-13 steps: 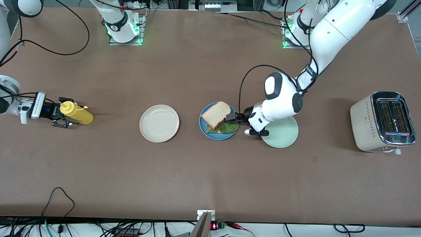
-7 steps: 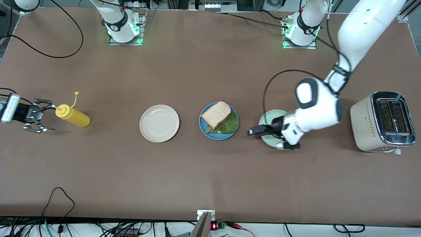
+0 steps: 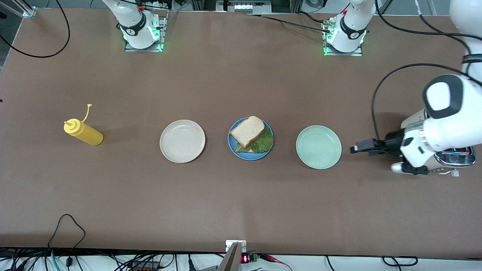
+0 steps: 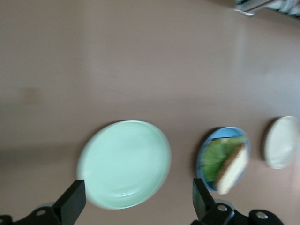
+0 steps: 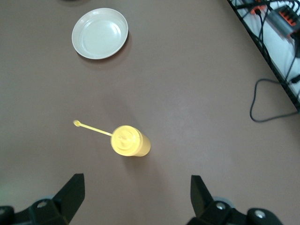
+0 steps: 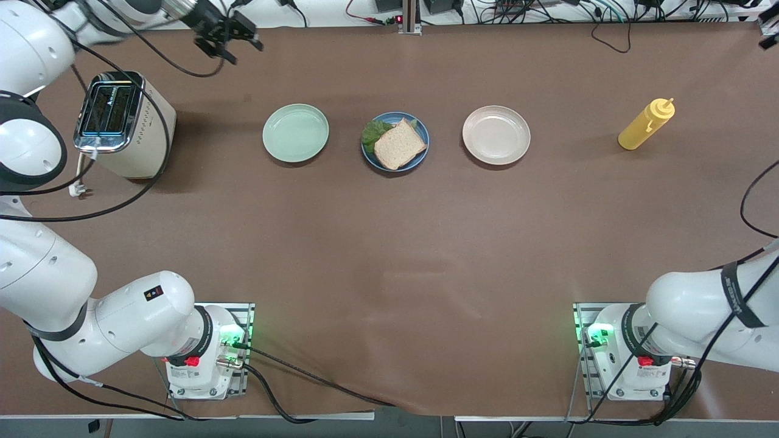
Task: Make sandwich in blue plate with both arms
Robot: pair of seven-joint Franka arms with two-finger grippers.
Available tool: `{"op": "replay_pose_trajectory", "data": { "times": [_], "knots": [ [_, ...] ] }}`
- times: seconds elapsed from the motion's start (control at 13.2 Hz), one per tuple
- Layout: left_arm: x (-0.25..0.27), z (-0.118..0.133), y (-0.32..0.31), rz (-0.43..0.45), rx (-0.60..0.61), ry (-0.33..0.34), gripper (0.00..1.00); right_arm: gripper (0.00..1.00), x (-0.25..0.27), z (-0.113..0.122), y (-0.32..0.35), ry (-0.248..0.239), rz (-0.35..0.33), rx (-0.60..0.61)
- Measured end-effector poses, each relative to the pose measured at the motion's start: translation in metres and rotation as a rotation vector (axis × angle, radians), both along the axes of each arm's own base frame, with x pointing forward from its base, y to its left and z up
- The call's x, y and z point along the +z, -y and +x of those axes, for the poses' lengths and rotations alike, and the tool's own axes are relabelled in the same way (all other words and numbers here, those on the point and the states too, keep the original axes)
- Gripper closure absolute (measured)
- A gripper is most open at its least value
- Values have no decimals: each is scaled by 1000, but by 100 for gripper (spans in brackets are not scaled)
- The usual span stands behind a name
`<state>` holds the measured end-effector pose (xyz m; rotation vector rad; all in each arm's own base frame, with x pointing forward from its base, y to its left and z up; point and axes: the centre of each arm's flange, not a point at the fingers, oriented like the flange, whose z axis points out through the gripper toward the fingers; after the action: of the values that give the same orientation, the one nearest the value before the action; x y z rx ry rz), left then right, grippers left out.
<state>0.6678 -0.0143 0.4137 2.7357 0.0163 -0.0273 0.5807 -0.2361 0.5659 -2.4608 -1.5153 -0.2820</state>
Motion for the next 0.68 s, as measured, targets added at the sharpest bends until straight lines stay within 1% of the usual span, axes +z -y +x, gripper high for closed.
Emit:
{"op": "replay_pose_trajectory", "data": {
  "times": [0.08, 0.23, 0.38, 0.53, 0.68],
  "knots": [
    [11, 2, -12, 59, -22, 5, 0, 0, 25, -4, -36, -38, -46, -49],
    [31, 5, -24, 160, -57, 23, 0, 0, 46, -12, -94, -131, -101, -174],
    [57, 8, -35, 214, -69, 30, 0, 0, 42, -13, -131, -197, -162, -293],
    [92, 7, -47, 268, -70, 40, 0, 0, 29, -10, -158, -257, -242, -433],
    [119, 3, -55, 317, -62, 55, 0, 0, 19, -7, -181, -296, -297, -590]
  ]
}}
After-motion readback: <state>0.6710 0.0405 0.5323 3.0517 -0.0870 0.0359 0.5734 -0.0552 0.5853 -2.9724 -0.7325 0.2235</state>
